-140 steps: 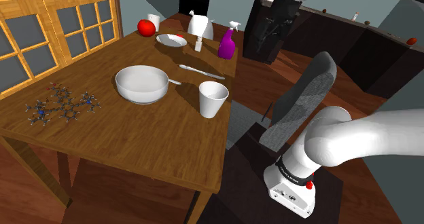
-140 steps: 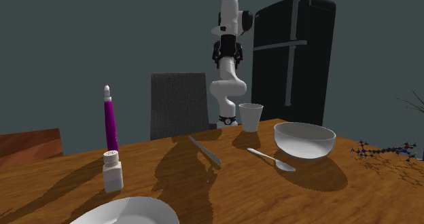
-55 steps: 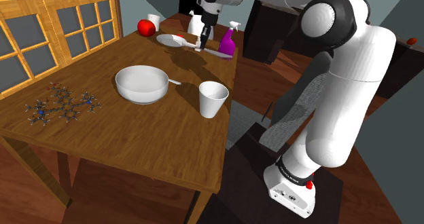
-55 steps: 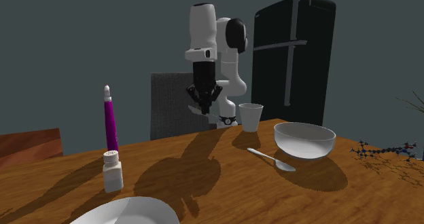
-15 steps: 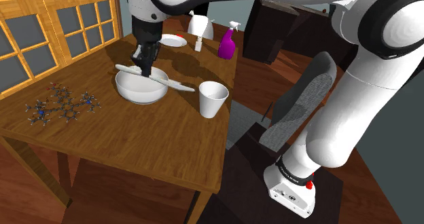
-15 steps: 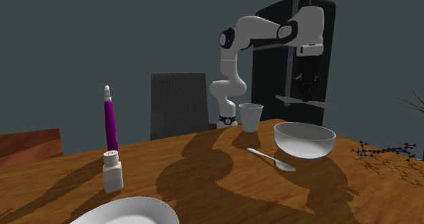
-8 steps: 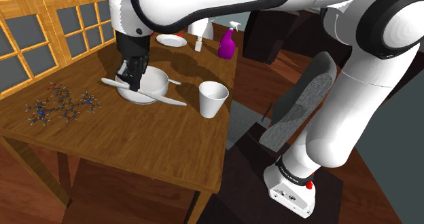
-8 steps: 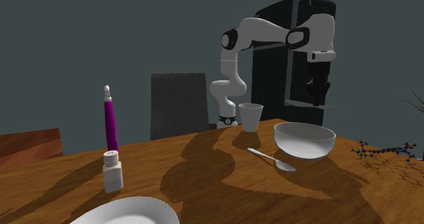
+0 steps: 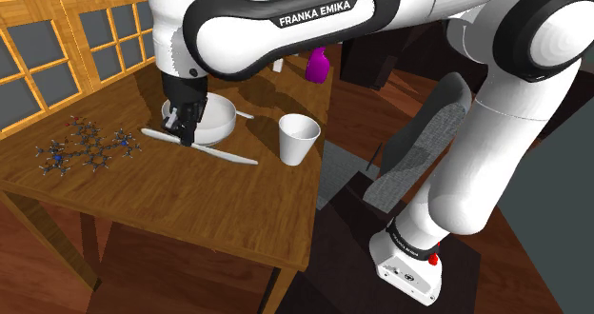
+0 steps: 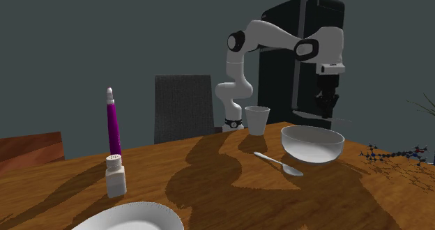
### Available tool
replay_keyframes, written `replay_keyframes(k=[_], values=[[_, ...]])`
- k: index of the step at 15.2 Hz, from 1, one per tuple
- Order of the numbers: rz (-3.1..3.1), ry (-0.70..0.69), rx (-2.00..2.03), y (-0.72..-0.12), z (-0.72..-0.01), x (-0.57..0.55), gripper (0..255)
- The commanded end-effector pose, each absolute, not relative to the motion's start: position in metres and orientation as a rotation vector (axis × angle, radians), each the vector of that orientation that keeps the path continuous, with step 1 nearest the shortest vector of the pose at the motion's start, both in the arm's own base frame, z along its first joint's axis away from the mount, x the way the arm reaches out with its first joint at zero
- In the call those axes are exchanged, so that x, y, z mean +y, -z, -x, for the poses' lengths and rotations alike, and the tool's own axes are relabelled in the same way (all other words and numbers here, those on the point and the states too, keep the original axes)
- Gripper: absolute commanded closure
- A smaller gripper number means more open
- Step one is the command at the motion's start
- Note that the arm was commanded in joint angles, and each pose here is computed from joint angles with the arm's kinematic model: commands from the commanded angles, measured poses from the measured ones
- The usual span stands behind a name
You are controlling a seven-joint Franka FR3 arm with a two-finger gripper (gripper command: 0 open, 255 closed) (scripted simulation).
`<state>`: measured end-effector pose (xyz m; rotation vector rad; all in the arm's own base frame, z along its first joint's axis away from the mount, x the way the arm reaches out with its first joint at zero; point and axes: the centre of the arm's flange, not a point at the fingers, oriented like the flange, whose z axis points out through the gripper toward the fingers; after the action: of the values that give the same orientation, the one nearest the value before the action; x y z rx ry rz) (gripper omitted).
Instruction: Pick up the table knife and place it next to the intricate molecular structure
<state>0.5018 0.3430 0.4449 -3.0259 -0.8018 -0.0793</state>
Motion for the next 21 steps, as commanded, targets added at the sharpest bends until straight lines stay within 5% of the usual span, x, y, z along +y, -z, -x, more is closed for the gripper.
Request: replay_keyframes(k=[1, 21], values=[[3.023, 0.08, -0.812, -0.434, -0.5, 0.347, 255], [3.023, 0.08, -0.812, -0.369, -0.5, 0.347, 255]])
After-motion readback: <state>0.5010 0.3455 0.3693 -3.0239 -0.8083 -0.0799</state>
